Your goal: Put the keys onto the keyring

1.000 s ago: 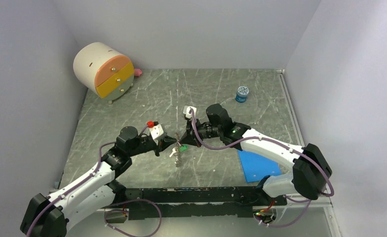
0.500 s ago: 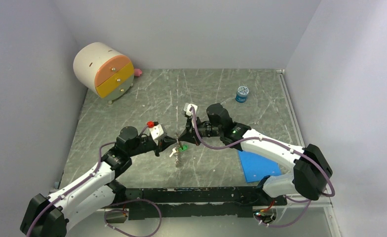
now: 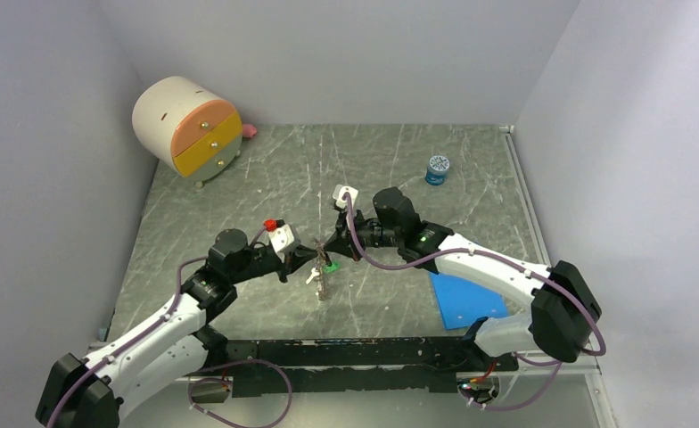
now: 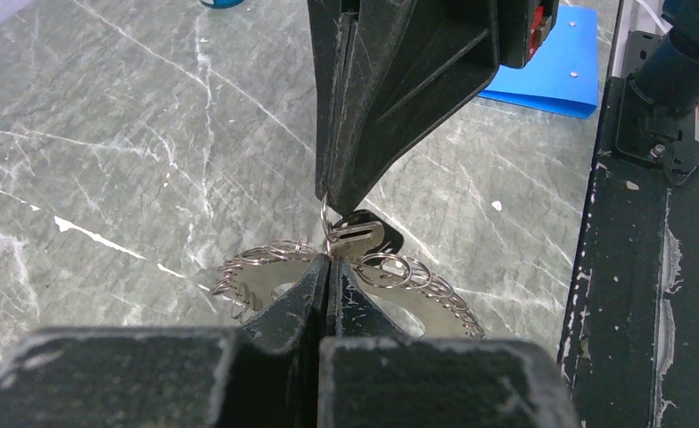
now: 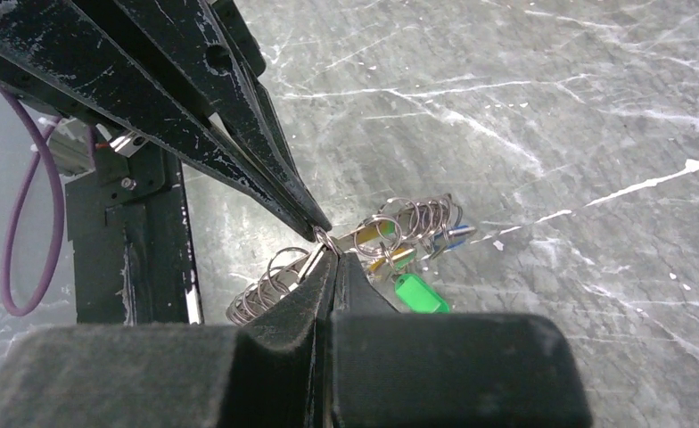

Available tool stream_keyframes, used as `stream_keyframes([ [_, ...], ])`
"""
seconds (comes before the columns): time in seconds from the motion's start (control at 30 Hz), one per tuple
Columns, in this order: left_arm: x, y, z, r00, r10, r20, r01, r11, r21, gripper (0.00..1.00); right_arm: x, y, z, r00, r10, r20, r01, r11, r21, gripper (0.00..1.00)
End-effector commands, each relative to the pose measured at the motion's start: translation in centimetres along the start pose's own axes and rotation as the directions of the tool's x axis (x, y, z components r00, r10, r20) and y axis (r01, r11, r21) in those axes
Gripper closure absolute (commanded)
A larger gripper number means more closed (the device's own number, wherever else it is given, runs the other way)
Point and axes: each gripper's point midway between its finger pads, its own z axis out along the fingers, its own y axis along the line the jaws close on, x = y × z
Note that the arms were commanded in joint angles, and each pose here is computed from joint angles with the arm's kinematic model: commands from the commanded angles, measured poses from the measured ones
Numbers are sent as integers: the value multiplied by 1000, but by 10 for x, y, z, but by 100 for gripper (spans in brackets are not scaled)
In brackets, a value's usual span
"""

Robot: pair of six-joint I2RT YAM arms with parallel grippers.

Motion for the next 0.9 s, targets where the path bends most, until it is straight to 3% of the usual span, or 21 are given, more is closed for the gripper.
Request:
stream_keyframes([
  [0.0, -29, -3, 0, 996, 34, 83, -36, 999, 17, 97, -14, -12, -7, 999, -34, 41, 30, 996, 86, 100],
  [0.4, -33, -4, -1, 995, 16, 101, -17, 1000, 11, 97, -7, -17, -10, 999, -40, 32, 35, 992, 120, 100],
  [0.87, -40, -7, -2, 985, -92, 147, 91, 996, 12, 97, -10, -19, -18, 997, -62, 52, 54, 987, 153, 100],
])
